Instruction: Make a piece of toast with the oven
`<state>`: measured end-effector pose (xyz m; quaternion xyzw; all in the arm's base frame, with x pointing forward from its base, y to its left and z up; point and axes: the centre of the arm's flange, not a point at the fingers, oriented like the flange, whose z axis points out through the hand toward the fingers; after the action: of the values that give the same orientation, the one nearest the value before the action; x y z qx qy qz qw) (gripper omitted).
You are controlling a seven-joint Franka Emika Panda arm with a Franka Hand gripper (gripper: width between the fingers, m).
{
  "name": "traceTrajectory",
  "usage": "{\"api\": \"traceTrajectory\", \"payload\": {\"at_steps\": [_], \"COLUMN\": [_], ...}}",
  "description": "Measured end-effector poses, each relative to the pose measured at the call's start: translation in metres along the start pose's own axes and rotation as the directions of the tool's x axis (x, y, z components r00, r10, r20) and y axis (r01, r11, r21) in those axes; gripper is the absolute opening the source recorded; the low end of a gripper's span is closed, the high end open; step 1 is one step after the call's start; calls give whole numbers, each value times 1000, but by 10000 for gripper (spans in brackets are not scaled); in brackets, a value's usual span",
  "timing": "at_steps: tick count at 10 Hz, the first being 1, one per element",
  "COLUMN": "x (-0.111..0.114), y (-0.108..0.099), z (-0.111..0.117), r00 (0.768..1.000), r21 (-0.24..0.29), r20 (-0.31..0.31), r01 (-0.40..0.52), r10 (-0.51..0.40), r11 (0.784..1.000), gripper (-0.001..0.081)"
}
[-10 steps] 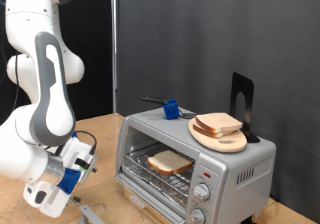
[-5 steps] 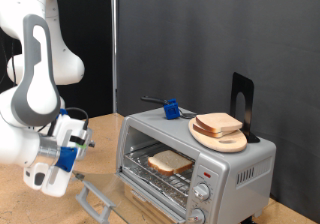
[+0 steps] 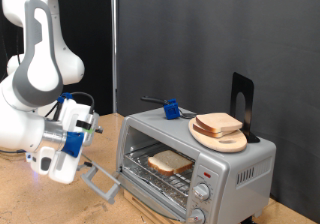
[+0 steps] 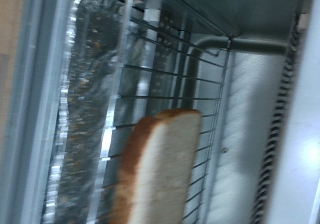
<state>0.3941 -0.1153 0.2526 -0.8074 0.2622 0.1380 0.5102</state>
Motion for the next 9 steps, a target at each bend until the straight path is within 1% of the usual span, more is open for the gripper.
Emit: {"api": "traceTrajectory", "payload": {"at_steps": [2,4,6,9], "x": [-14,-32,-48,-63], "y": [-12,-24,-36,-43], "z": [13,29,43,51], "r00": [999,997,996,996], "r21": [3,28,48,30], "r20": [37,68,77,76], "r01": [24,42,50,47], "r10": [-25,-44,-53,-49], "r11": [1000,999,998,998], "gripper": [805,805,805,805]}}
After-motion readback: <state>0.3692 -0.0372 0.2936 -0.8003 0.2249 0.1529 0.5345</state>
